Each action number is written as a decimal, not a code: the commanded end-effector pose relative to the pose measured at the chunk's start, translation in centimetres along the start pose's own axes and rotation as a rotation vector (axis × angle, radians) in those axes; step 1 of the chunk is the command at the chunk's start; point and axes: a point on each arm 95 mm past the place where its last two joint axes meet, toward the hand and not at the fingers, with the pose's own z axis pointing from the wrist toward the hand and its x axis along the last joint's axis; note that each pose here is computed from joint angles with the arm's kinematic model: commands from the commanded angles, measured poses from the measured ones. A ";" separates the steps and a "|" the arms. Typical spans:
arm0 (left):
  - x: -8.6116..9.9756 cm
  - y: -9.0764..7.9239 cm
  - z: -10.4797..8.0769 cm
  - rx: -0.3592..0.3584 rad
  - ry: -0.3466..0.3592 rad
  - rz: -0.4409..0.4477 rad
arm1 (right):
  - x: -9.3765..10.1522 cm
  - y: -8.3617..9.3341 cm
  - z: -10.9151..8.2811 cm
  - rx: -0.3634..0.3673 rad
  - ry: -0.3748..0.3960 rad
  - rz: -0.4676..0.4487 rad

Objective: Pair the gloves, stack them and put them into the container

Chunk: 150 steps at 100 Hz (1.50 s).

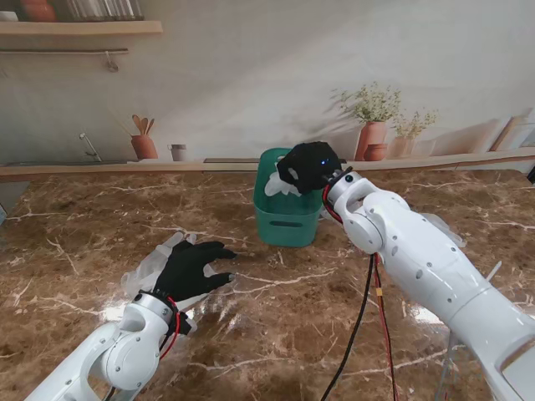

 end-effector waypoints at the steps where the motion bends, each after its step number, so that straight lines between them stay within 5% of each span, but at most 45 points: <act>1: -0.2 0.2 -0.2 -0.004 -0.009 0.013 | -0.5 0.7 1.6 0.014 -0.004 0.000; 28: -0.4 -0.1 -0.2 0.012 -0.020 0.012 | -1.2 -1.8 3.9 0.132 -0.011 0.024; 45: -0.5 -0.1 -0.3 0.009 -0.018 0.013 | -1.3 -3.6 3.5 0.238 -0.019 0.032; 63: -0.5 -0.2 -0.2 0.010 -0.015 0.016 | -1.6 -3.5 2.6 0.318 -0.031 0.031; 91: -0.5 -0.2 -0.2 0.012 -0.011 0.018 | -1.7 -2.4 1.4 0.342 -0.030 0.061; 127: -0.5 -0.4 0.0 0.014 0.001 0.021 | -1.9 -1.7 0.2 0.459 -0.030 0.088; 150: -0.6 -0.5 0.0 0.019 0.001 0.024 | -3.0 -1.5 -0.9 0.350 -0.082 0.048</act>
